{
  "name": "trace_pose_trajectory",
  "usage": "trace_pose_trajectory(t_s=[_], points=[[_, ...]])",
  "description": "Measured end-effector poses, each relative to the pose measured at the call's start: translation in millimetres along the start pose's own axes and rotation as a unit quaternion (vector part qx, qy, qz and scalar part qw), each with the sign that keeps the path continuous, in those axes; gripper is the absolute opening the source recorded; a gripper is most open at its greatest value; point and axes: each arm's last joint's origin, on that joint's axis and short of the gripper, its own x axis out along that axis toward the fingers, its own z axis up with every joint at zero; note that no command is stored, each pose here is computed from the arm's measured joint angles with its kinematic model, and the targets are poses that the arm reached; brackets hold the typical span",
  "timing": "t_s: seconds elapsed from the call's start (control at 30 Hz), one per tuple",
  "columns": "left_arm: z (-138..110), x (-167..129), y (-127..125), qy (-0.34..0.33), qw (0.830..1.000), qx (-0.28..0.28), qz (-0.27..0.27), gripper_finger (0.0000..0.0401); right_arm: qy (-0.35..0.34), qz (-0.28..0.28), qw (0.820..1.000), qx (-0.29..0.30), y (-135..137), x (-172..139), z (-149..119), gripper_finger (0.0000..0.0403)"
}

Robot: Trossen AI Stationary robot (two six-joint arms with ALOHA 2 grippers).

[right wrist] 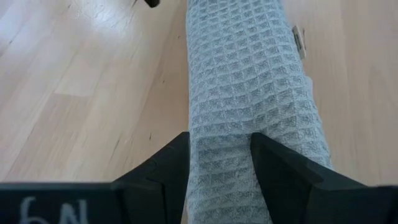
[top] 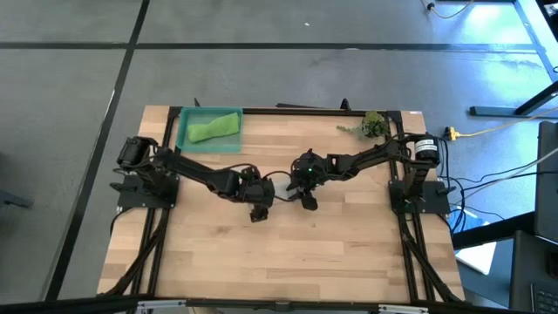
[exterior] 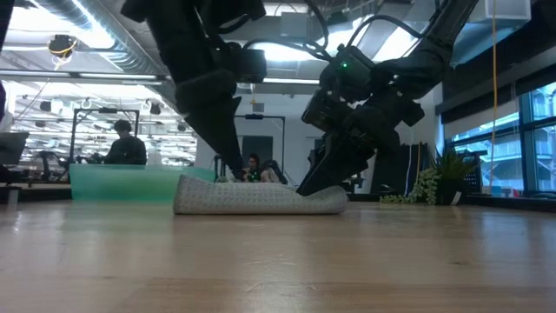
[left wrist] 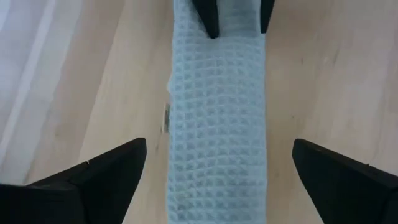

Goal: Roll microfiber towels into tight, uniform cylinder then place into a basket
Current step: Put the rolled gray towel into the light blue bin

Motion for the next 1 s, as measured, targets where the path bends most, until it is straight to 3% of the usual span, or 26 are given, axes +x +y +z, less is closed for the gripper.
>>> trace_pose_trajectory(t_s=[0.33,0.63,1.0], points=[[0.1,32.4,8.3,0.035,0.999,0.035,-0.013,0.04,-0.006,0.0,1.0,-0.002,-0.1,0.0,1.3,0.0172],[-0.8,54.7,18.8,0.066,0.997,0.014,-0.047,0.04,-0.007,-0.001,1.0,-0.002,-0.2,0.0,1.3,0.0172],[-0.4,61.7,22.6,0.073,0.996,0.022,-0.054,0.0399,-0.007,-0.001,1.0,-0.003,-0.1,0.0,1.3,0.0172]])
